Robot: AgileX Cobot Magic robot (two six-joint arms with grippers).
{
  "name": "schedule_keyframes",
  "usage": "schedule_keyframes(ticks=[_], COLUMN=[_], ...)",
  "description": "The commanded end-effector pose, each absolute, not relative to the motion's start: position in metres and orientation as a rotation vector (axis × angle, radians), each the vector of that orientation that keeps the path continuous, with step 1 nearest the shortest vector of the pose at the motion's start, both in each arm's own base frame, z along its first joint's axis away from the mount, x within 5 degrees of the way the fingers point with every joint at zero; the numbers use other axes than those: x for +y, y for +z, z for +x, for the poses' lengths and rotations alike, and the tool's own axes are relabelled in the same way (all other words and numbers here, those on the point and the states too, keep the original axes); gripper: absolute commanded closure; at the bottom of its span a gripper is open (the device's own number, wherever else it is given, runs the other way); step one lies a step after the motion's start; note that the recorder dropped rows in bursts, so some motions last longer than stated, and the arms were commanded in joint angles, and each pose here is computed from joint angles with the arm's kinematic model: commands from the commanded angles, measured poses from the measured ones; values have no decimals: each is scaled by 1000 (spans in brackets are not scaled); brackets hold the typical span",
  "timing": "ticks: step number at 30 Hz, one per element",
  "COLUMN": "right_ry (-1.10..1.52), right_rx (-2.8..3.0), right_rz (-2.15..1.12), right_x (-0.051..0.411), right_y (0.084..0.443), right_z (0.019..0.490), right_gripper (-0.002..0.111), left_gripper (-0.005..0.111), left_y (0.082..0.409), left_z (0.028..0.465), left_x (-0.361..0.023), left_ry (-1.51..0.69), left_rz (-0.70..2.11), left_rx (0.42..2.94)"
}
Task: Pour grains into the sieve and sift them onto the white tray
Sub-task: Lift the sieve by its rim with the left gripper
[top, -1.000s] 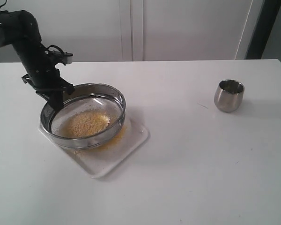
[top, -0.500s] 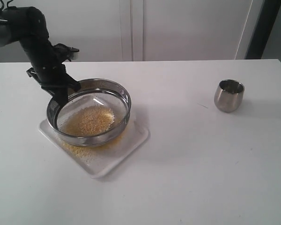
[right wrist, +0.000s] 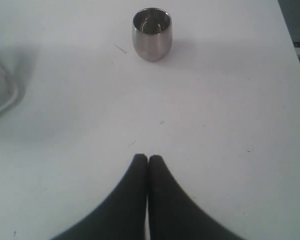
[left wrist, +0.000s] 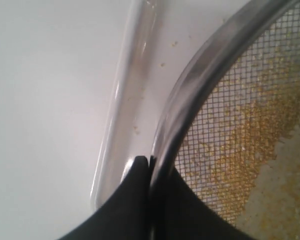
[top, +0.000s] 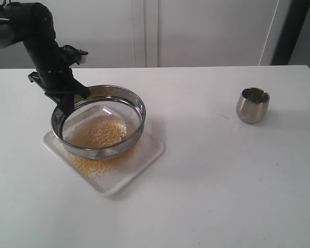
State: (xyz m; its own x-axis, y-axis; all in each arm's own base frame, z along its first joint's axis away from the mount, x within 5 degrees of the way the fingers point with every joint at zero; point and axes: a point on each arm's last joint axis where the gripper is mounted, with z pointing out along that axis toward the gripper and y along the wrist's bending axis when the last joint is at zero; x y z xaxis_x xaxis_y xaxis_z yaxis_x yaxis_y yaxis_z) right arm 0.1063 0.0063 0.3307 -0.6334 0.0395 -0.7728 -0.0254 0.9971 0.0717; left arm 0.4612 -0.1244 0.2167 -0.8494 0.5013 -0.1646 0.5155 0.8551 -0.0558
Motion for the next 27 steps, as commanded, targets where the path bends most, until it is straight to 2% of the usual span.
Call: schedule_keyframes(ticks=[1, 5, 12, 16, 23, 27], right_ry=[99, 97, 111, 111, 111, 111], right_rx=[2247, 2245, 2245, 2245, 2245, 2245], right_rz=[19, 13, 42, 42, 42, 42], right_x=[6, 6, 6, 6, 6, 6], right_y=[331, 331, 331, 331, 331, 331], right_z=[105, 106, 106, 106, 106, 106], right_gripper=[108, 108, 108, 108, 108, 108], left_gripper=[107, 107, 107, 107, 107, 107], left_y=[228, 227, 232, 232, 254, 247], left_z=[461, 451, 459, 453, 465, 455], left_x=[-132, -128, -130, -128, -136, -130], left_ry=[-200, -213, -198, -205, -233, -250], left_rz=[770, 812, 780, 812, 771, 814], left_rx=[2836, 2944, 2863, 2925, 2681, 2811])
